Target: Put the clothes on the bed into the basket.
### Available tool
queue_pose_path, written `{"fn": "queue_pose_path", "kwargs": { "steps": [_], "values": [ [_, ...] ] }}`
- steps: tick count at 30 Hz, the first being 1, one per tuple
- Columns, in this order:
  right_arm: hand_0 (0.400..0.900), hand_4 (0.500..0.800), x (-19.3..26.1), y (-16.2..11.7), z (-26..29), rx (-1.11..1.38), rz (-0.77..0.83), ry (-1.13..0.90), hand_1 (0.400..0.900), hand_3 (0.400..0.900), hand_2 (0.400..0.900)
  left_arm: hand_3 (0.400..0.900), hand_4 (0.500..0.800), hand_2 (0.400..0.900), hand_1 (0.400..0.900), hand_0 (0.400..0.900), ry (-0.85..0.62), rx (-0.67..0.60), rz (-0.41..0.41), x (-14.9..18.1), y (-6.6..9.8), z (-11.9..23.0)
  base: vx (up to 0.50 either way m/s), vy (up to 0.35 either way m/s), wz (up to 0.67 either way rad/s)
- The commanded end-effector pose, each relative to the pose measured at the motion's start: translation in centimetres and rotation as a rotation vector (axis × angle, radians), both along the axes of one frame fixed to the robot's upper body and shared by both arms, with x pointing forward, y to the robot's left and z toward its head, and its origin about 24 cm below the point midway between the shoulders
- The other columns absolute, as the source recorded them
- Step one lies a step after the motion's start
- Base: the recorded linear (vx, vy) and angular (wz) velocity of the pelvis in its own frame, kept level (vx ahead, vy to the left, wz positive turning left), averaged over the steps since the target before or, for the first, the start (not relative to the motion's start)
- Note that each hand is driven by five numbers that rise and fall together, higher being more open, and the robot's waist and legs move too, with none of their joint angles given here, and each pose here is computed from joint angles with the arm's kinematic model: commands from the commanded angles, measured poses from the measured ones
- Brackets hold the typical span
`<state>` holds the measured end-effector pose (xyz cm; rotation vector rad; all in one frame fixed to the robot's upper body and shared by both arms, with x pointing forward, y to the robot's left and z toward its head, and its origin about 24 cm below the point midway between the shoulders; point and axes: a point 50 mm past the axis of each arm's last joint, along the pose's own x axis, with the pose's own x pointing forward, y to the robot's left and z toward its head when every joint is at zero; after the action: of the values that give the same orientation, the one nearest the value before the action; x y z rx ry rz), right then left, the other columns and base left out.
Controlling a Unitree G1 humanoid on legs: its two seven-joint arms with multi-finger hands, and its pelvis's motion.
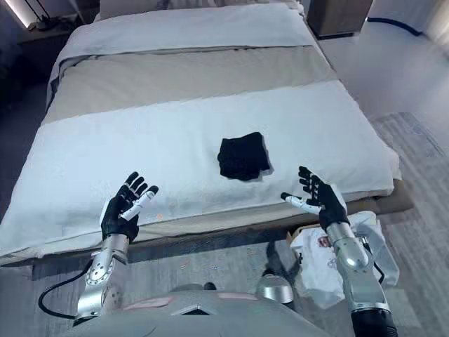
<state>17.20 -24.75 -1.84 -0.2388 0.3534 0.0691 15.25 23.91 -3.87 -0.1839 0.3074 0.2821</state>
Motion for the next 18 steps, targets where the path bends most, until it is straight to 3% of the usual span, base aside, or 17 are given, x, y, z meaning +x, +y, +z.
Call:
{"fn": "queue_pose_path", "kwargs": {
  "steps": [1, 18],
  "values": [
    [0.900, 0.800, 4.02, 0.89, 4.43, -0.017, 0.078, -0.263, 0.900, 0.900, 0.900, 0.900, 0.800, 0.900, 0.900, 0.900, -0.233, 0.165, -0.003, 2.68, 2.23, 4.42, -0.004, -0.004, 0.04],
    [0.900, 0.800, 4.36, 0.84, 4.59, 0.018, 0.059, -0.275, 0.900, 0.900, 0.900, 0.900, 0.800, 0.900, 0.900, 0.900, -0.238, 0.124, -0.028, 2.75, 1.59, 4.30, 0.007, -0.029, 0.01]
  ]
}}
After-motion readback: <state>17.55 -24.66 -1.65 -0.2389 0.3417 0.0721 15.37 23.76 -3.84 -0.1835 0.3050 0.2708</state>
